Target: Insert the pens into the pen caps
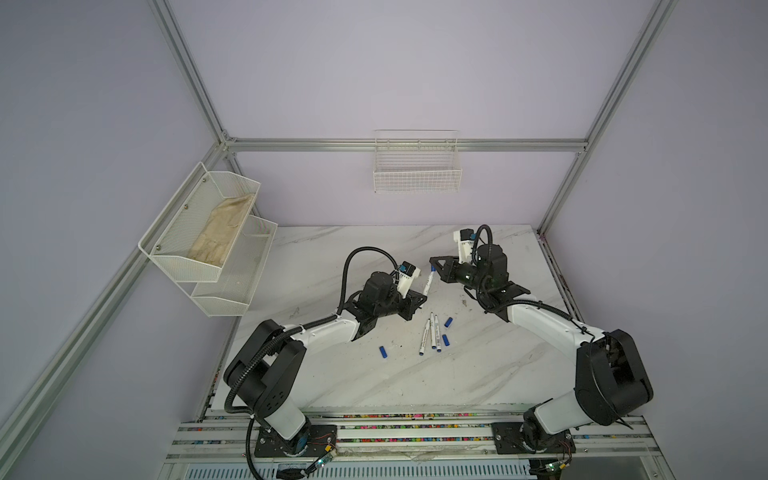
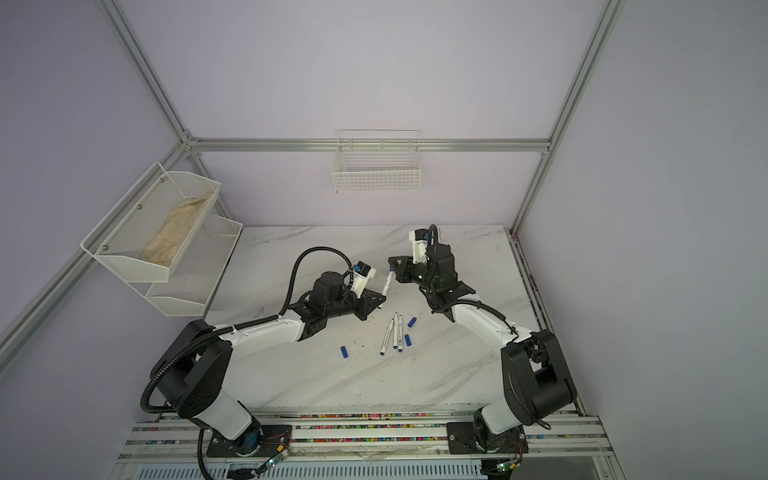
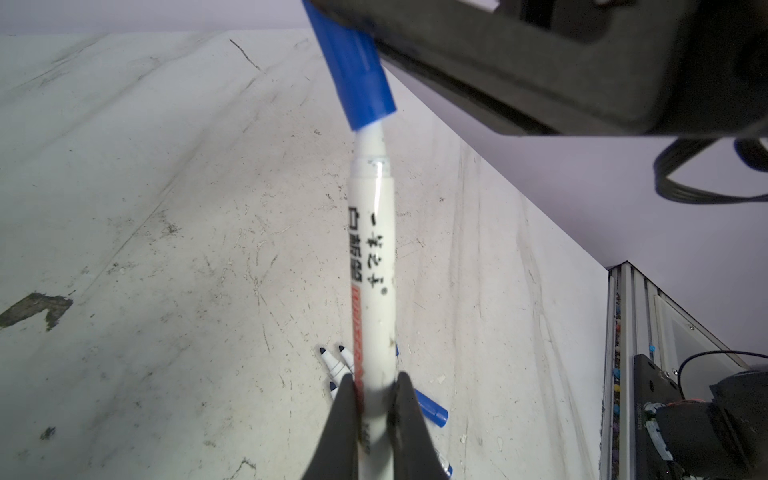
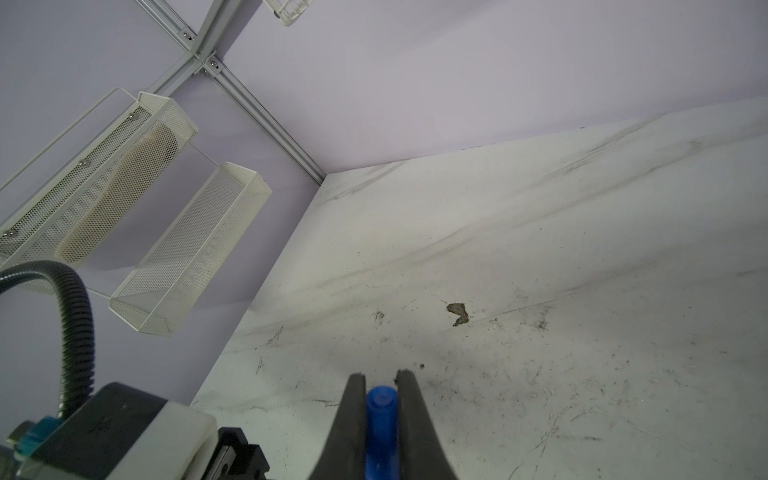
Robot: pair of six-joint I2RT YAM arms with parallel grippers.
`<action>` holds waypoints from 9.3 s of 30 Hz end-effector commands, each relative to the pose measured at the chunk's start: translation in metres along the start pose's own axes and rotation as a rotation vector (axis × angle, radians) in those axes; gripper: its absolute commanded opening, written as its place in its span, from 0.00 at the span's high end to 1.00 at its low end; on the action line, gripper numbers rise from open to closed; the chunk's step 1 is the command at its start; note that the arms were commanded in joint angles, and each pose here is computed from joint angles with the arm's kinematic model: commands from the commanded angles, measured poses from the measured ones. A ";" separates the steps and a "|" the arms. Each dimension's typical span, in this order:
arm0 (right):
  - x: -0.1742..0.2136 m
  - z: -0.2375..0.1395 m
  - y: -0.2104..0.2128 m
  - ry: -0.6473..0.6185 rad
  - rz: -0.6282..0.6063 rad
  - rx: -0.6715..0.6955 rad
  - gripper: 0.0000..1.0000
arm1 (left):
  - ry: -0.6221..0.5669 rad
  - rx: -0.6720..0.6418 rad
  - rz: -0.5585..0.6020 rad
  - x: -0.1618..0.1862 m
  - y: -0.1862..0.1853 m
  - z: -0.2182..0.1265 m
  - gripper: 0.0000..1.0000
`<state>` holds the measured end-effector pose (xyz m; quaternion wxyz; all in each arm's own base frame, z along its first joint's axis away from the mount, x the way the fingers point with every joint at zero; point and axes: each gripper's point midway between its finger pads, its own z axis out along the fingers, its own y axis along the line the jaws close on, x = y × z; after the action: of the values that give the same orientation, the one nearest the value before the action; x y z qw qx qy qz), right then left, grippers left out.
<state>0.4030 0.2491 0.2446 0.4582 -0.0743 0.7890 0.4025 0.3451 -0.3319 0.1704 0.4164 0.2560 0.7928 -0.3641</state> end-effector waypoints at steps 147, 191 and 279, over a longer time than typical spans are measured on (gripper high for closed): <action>0.000 -0.019 0.099 0.029 -0.259 -0.244 0.98 | -0.434 0.011 0.296 -0.128 -0.025 -0.036 1.00; -0.023 -0.001 0.096 0.023 -0.247 -0.181 0.90 | -0.390 0.006 0.266 -0.077 -0.026 -0.040 1.00; 0.189 0.032 -0.042 0.457 -0.517 0.332 1.00 | -0.864 -0.652 -0.396 -0.115 0.272 -0.074 1.00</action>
<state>0.4125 0.3101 0.1901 0.5402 -0.1826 0.7946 0.2084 0.4125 -0.3160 0.1266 0.5261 0.2384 0.6947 -0.4287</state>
